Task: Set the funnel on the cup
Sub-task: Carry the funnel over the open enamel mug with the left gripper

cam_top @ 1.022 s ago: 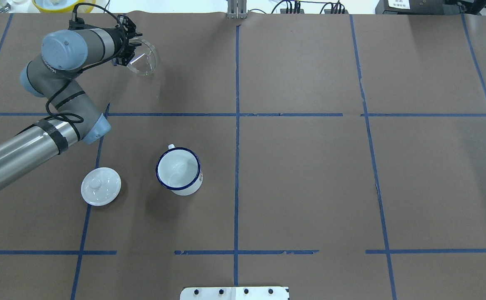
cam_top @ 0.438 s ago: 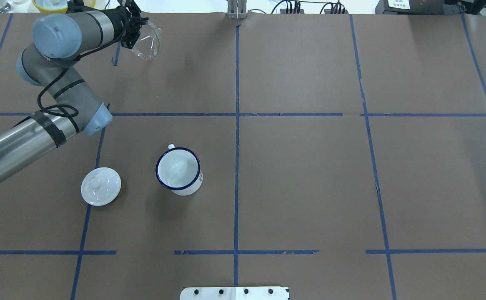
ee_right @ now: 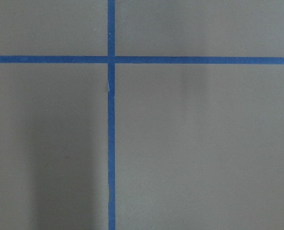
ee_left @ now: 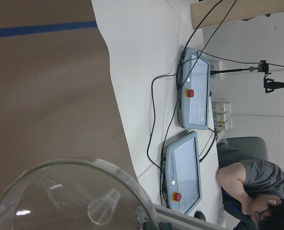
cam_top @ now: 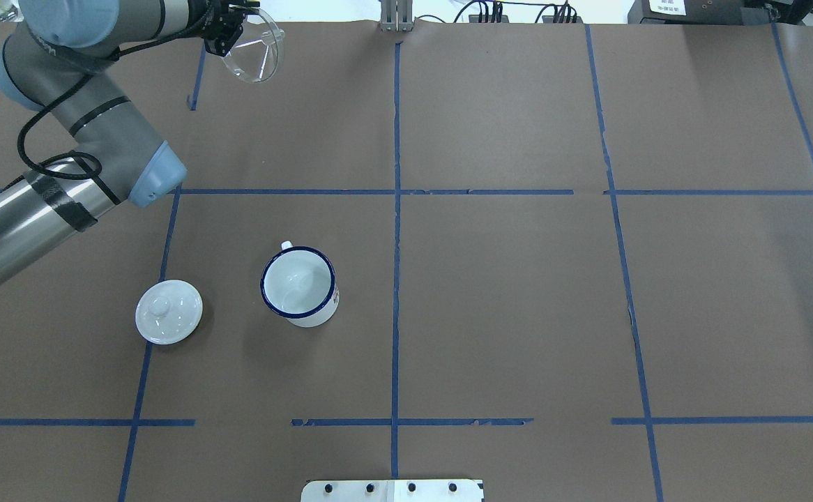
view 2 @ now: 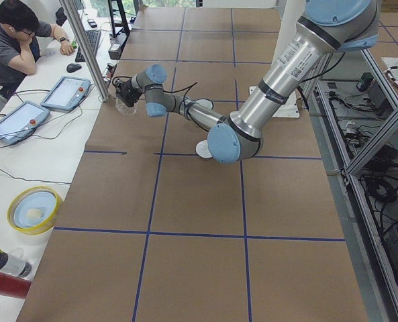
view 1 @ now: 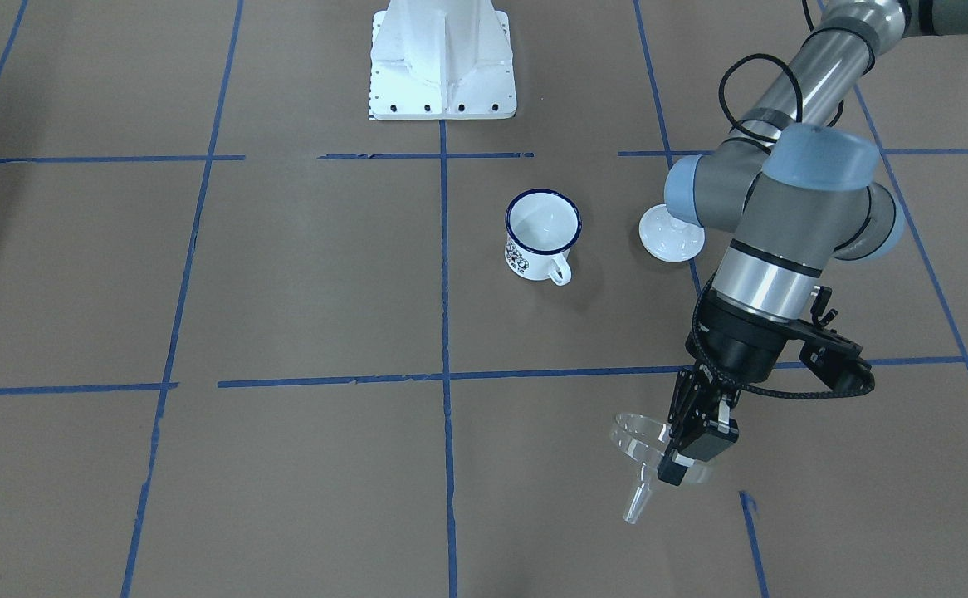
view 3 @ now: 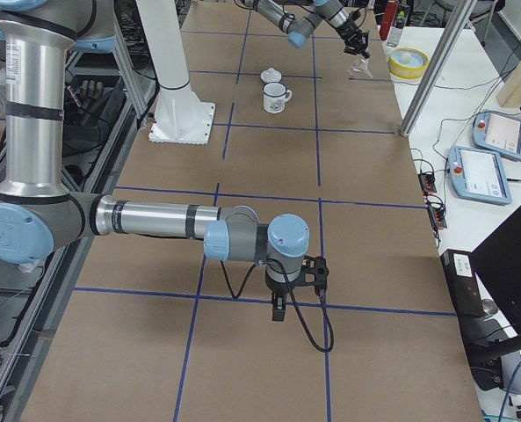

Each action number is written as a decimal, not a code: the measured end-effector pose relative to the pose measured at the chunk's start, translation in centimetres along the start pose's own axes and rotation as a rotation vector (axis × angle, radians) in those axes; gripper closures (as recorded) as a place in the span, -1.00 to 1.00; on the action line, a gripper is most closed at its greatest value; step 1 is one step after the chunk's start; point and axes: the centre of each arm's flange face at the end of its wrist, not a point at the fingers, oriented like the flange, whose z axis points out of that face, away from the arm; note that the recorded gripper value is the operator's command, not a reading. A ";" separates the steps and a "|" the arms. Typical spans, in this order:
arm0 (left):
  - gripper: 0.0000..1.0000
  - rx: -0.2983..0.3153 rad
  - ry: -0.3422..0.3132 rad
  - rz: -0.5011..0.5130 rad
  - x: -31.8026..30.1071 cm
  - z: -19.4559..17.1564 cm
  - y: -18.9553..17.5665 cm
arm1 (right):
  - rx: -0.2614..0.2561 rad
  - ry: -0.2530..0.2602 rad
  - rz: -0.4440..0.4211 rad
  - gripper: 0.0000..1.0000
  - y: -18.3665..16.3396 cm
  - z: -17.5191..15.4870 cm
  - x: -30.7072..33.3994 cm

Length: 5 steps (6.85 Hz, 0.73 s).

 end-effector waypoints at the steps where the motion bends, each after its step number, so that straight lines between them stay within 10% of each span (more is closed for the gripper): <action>1: 1.00 -0.009 -0.081 0.038 1.5 -2.9 2.7 | 0.000 0.000 0.000 -1.00 0.0 0.0 0.0; 5: 1.00 -0.057 -0.460 0.189 7.3 -14.6 15.9 | 0.000 0.000 0.000 -1.00 0.0 0.0 0.0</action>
